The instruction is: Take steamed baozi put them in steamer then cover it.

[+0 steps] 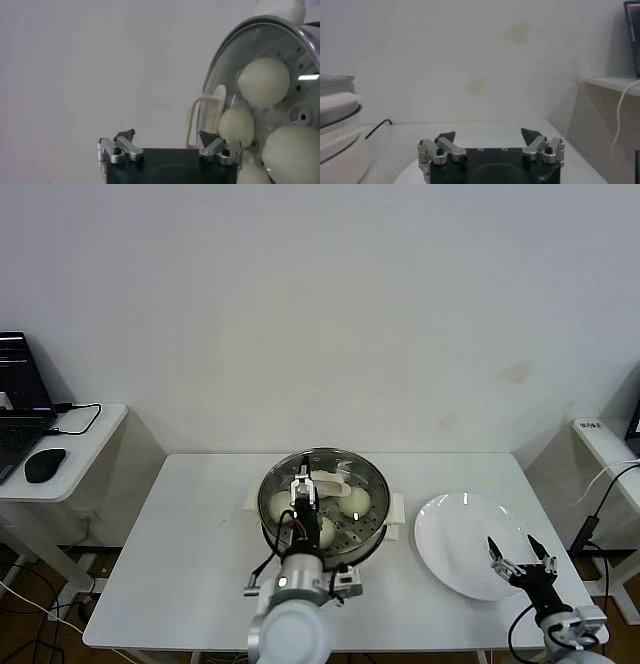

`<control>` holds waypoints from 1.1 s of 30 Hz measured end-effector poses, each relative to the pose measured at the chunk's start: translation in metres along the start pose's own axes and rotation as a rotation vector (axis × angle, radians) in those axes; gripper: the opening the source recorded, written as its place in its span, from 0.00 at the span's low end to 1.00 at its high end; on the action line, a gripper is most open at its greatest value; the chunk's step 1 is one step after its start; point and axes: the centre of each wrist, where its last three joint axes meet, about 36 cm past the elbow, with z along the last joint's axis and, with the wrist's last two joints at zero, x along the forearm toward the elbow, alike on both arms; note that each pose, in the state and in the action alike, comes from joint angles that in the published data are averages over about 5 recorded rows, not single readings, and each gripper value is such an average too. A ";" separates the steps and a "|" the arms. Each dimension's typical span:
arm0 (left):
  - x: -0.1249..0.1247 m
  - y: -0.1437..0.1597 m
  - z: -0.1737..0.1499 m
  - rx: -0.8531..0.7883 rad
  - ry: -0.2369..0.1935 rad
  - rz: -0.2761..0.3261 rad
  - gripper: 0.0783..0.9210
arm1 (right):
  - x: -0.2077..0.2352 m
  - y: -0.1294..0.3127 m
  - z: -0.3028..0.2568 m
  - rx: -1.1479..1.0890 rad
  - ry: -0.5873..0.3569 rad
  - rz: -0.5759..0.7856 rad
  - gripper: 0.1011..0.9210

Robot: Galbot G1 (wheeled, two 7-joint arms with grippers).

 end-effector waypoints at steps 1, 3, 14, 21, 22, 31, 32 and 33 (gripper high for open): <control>0.002 0.003 0.004 0.010 -0.002 -0.006 0.88 | 0.001 0.001 -0.001 0.002 0.002 -0.001 0.88; 0.007 0.011 0.015 0.034 -0.003 -0.018 0.88 | 0.002 0.003 -0.004 0.005 0.007 -0.007 0.88; 0.017 0.027 0.119 0.341 0.030 -0.019 0.88 | 0.005 0.036 -0.028 0.019 0.042 -0.065 0.88; 0.033 0.003 0.181 0.622 0.054 0.001 0.88 | 0.009 0.057 -0.035 0.035 0.059 -0.113 0.88; 0.037 -0.002 0.187 0.655 0.059 0.005 0.88 | 0.010 0.059 -0.037 0.038 0.060 -0.119 0.88; 0.082 -0.036 0.222 0.847 0.168 0.048 0.88 | 0.024 0.073 -0.049 0.060 0.084 -0.164 0.88; 0.087 -0.037 0.224 0.861 0.181 0.053 0.88 | 0.025 0.074 -0.051 0.061 0.088 -0.166 0.88; 0.091 -0.038 0.225 0.875 0.192 0.057 0.88 | 0.027 0.074 -0.052 0.061 0.091 -0.166 0.88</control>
